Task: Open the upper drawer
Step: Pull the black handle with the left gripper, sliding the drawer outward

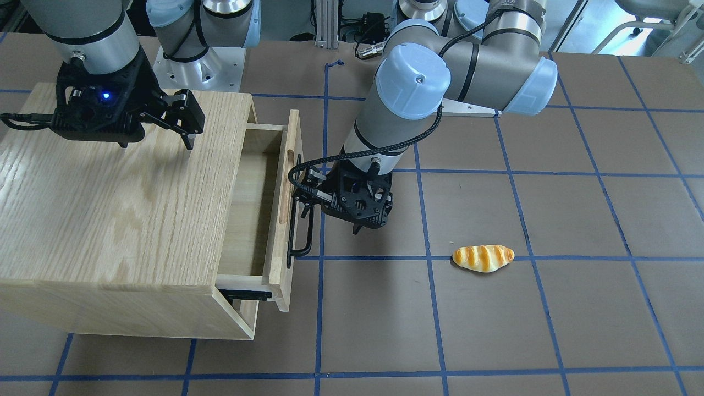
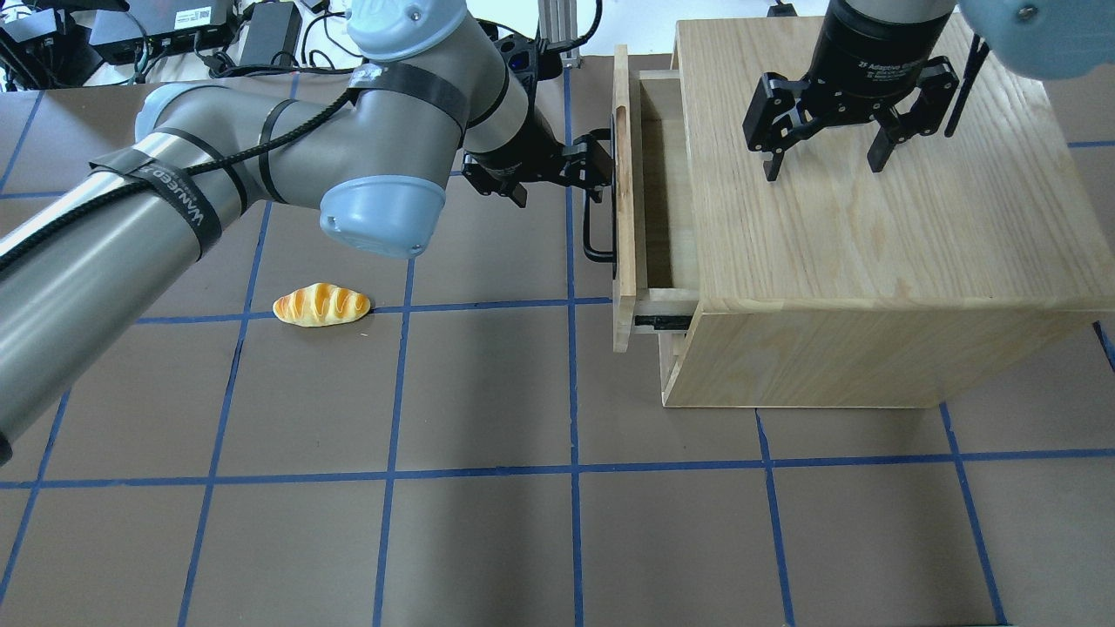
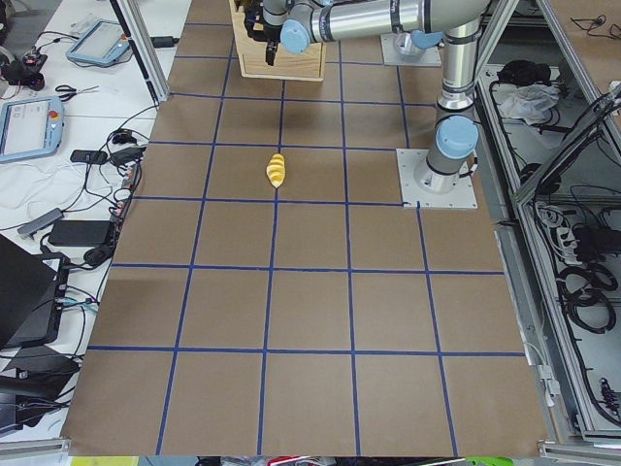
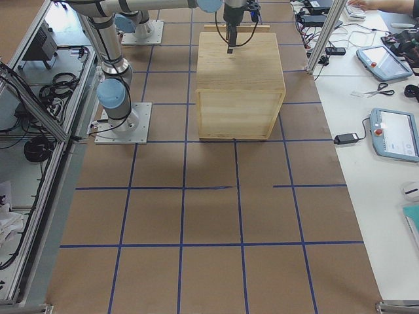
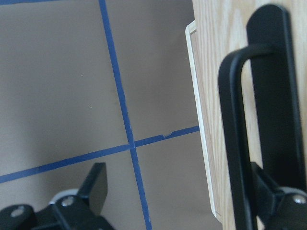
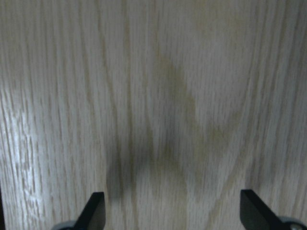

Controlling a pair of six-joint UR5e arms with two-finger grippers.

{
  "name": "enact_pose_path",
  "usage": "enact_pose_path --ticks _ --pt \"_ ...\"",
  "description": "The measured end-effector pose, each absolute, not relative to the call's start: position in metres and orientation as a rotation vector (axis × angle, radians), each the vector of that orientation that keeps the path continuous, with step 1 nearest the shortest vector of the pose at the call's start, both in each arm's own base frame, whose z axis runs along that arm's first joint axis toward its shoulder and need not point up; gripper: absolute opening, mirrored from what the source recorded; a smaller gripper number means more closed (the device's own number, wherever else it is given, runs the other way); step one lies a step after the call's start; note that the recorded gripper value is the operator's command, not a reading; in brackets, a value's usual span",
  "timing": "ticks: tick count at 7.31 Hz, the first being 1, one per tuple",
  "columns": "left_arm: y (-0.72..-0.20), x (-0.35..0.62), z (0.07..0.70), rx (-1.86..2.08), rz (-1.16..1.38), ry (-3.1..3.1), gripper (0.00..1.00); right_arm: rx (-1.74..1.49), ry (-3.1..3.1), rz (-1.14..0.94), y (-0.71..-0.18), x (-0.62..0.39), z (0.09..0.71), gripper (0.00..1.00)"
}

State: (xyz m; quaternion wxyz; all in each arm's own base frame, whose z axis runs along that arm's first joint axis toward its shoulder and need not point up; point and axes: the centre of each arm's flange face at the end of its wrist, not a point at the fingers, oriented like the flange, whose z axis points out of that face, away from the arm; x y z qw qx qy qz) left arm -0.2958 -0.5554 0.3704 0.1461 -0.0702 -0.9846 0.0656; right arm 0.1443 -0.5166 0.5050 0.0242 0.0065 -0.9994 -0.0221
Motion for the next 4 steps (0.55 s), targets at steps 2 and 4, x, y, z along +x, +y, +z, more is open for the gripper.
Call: enact_pose_path --ticks 2,4 --pt "-0.561 -0.266 0.377 -0.142 0.158 -2.845 1.00 0.019 -3.092 -0.068 -0.517 0.144 0.505 1.00" --pt "-0.562 -0.249 0.379 -0.100 0.118 -2.858 1.00 0.021 -3.092 -0.068 -0.517 0.145 0.505 1.00"
